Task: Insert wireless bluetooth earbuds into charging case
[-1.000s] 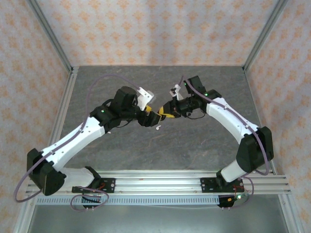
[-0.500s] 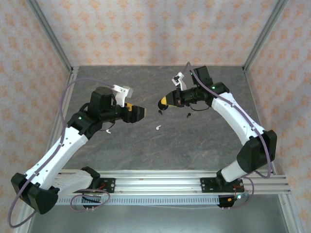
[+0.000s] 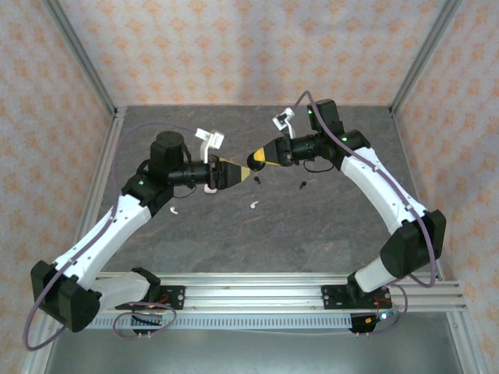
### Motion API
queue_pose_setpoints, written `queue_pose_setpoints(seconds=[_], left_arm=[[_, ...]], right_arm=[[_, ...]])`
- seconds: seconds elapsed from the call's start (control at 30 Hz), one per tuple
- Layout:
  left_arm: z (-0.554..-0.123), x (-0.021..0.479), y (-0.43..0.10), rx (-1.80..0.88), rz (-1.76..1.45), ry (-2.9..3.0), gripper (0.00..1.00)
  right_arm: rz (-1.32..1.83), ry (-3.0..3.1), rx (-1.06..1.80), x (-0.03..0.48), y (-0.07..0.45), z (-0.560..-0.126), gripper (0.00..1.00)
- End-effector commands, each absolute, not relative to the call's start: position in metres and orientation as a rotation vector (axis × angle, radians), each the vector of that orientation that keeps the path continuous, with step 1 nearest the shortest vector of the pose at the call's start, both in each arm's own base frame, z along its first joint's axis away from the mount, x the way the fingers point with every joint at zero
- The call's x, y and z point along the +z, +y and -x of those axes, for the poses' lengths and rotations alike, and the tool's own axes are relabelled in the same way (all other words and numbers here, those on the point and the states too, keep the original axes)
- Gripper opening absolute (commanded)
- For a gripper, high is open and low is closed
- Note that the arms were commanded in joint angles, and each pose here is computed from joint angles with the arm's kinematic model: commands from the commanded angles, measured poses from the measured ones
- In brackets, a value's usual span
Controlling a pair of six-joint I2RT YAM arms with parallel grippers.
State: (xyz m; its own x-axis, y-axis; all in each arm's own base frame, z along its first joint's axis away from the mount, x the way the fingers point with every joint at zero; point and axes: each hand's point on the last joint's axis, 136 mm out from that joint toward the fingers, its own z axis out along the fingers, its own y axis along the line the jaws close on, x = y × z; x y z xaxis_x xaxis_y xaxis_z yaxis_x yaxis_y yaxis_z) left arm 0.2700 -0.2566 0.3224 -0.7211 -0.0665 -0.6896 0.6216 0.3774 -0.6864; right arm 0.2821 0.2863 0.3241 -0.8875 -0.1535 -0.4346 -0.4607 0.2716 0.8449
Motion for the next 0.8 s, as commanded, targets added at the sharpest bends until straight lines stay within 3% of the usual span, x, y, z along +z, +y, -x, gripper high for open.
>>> queue_pose_setpoints(seconds=[0.0,0.37,0.77], left_arm=[[-0.267,0.351,-0.265,-1.493,-0.543,1.907,0.65],[-0.278,0.361,-0.273,-1.533,-0.533,1.907,0.51],[-0.288,0.364,-0.282,-1.551,-0.541,1.911,0.17]], right_arm=[[0.648,2.144,1.708,0.358,0.285,-0.272,0.0],[0.654,2.077,1.791,0.375,0.288,-0.265,0.0],[0.657,2.074,1.824,0.379,0.287,-0.255,0.0]])
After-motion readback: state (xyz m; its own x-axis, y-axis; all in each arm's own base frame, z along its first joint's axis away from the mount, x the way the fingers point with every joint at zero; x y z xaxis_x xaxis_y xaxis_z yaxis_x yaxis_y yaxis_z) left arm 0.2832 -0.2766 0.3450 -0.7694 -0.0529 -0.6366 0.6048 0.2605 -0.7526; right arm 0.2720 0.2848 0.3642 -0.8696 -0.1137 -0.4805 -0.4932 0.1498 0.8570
